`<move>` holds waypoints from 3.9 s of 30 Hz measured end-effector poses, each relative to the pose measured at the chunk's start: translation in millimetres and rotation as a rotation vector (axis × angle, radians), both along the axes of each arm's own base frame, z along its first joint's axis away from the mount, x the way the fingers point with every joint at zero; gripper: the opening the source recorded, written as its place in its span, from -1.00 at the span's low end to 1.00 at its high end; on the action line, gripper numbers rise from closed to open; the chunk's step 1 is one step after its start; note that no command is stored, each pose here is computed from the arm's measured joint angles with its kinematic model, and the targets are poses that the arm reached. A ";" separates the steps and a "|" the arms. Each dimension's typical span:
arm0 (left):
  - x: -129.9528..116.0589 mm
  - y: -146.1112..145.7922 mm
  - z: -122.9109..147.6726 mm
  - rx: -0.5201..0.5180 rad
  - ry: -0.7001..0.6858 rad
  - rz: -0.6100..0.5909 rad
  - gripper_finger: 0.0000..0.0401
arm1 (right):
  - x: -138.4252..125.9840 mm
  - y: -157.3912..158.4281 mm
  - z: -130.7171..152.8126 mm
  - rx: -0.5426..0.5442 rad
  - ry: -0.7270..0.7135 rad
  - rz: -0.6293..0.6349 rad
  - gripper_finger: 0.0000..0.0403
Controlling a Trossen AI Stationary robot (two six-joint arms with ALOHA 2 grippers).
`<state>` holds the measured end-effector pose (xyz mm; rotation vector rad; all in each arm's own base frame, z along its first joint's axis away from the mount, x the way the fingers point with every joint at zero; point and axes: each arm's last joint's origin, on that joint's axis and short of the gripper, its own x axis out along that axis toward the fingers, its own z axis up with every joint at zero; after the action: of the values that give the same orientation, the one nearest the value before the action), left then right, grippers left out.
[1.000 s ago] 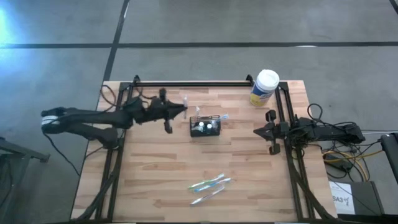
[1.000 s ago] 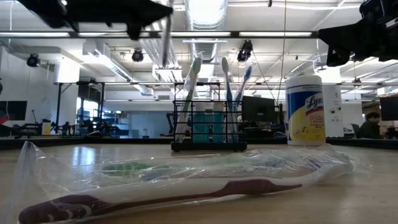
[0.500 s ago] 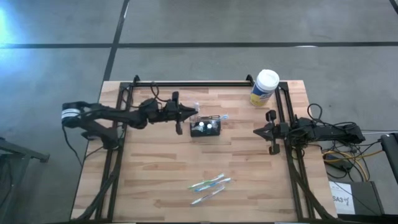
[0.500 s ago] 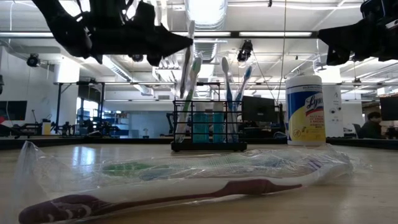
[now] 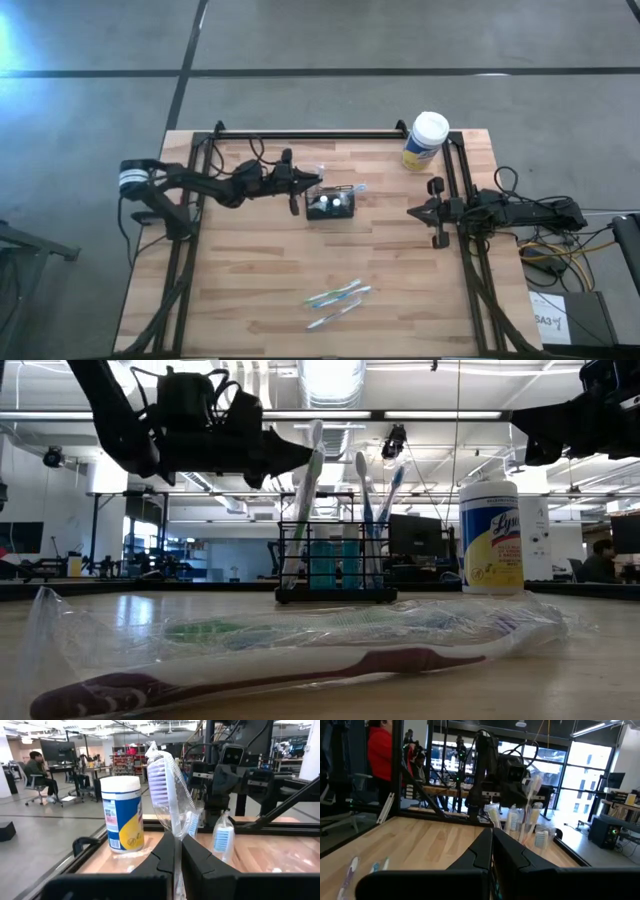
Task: Pick & Place toothbrushing station
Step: Put the top violet toothbrush in the wire organizer, then put the green toothbrush in the wire organizer
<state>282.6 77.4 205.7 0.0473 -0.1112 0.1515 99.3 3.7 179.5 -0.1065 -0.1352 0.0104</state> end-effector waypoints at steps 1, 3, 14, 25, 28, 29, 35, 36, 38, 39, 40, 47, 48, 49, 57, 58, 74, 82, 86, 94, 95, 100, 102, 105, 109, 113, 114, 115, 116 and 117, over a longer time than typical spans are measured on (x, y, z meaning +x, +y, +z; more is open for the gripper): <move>1.0 0.3 -2.2 -0.001 0.001 0.000 -0.94 | 0.0 0.0 0.0 0.000 0.000 0.001 -0.96; 3.3 0.9 -7.8 -0.012 0.010 -0.001 -0.94 | -0.1 0.0 0.1 0.000 -0.001 0.000 -0.96; 8.9 2.4 -30.7 -0.021 0.048 -0.001 -0.94 | 0.0 0.0 0.0 0.000 0.000 0.000 -0.96; 2.0 0.5 -51.3 -0.031 0.114 0.000 -0.94 | 0.0 0.0 -0.2 -0.001 0.002 0.000 -0.96; 0.8 0.1 -53.4 -0.033 0.118 0.000 -0.93 | -0.1 0.0 -0.1 -0.001 0.001 0.001 -0.96; 0.6 0.1 -53.6 -0.033 0.118 0.000 -0.93 | -0.1 0.0 0.0 -0.001 0.001 0.001 -0.96; 0.3 0.0 -55.0 -0.041 0.130 -0.001 -0.94 | -0.1 0.0 0.0 0.000 0.001 0.001 -0.96; 0.3 0.0 -55.3 -0.047 0.133 -0.001 -0.92 | -0.1 0.0 0.0 0.000 0.001 0.001 -0.96; 0.3 0.0 -55.7 -0.071 0.133 -0.002 -0.87 | 0.0 0.0 -0.1 0.000 0.001 0.001 -0.96; 0.3 0.0 -55.6 -0.083 0.133 -0.002 -0.82 | 0.0 0.1 -0.1 -0.001 0.001 0.001 -0.96; -0.1 -0.1 -56.2 -0.088 0.143 -0.002 -0.77 | 0.0 0.0 -0.1 -0.001 0.001 0.001 -0.96; -1.8 -2.3 -51.1 -0.064 0.140 -0.059 -0.32 | -0.1 0.1 -0.1 0.002 0.001 0.001 -0.96; -2.3 -2.6 -49.5 -0.065 0.139 -0.061 -0.25 | -0.1 0.0 -0.1 0.003 0.001 0.001 -0.96; -2.6 -2.9 -47.3 -0.065 0.131 -0.063 -0.18 | -0.1 0.1 -0.1 0.003 0.001 0.001 -0.96; -11.7 -5.2 -20.0 -0.059 0.091 -0.058 0.23 | -0.1 0.0 0.0 0.003 0.000 0.002 -0.96; -13.9 -5.8 -15.4 -0.059 0.088 -0.058 0.26 | -0.1 0.0 0.0 0.003 0.000 0.002 -0.96; -91.1 -50.8 57.4 -0.088 0.175 -0.129 -0.20 | -0.1 0.1 0.0 0.004 0.000 0.002 -0.96; -110.1 -92.2 56.1 -0.012 0.273 -0.090 -0.95 | -0.2 0.1 0.4 0.018 -0.004 0.004 -0.96; -121.4 -100.4 62.4 0.054 0.242 -0.041 -0.95 | -0.5 0.1 2.4 0.021 -0.024 0.005 -0.96; -135.2 -95.5 52.0 0.039 0.229 -0.014 -0.97 | -0.5 0.1 2.5 0.031 -0.025 0.006 -0.96; -136.7 -94.6 50.4 0.037 0.227 -0.009 -0.98 | -0.5 0.0 2.5 0.032 -0.025 0.006 -0.96; -145.0 -91.6 41.5 0.021 0.158 -0.044 -0.98 | -0.5 0.0 2.6 0.033 -0.026 0.006 -0.96; -148.1 -90.4 37.9 0.004 0.145 -0.052 -0.98 | -0.5 0.0 2.8 0.031 -0.028 0.006 -0.96; -150.6 -88.5 32.8 -0.030 0.142 -0.039 -0.99 | -0.6 0.0 3.3 0.032 -0.033 0.006 -0.96; -149.9 -88.0 27.7 -0.072 0.147 -0.037 -0.98 | -0.6 0.0 3.4 0.031 -0.035 0.006 -0.96; -142.3 -91.8 32.5 -0.097 0.146 -0.115 -0.98 | -0.7 0.0 3.5 0.031 -0.035 0.006 -0.96; -138.8 -93.4 34.8 -0.108 0.146 -0.134 -0.98 | -0.7 0.0 3.5 0.030 -0.035 0.006 -0.96; -134.5 -95.2 36.7 -0.120 0.153 -0.147 -0.98 | -0.7 0.0 3.5 0.028 -0.035 0.005 -0.96; -129.1 -97.3 38.2 -0.133 0.169 -0.158 -0.98 | -0.7 0.0 3.5 0.027 -0.035 0.005 -0.96; -122.5 -100.0 39.8 -0.146 0.191 -0.166 -0.98 | -0.7 0.0 3.4 0.027 -0.035 0.005 -0.96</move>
<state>160.2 -22.6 245.5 -0.0930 0.0865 -0.0115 98.6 3.7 182.9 -0.0799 -0.1704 0.0117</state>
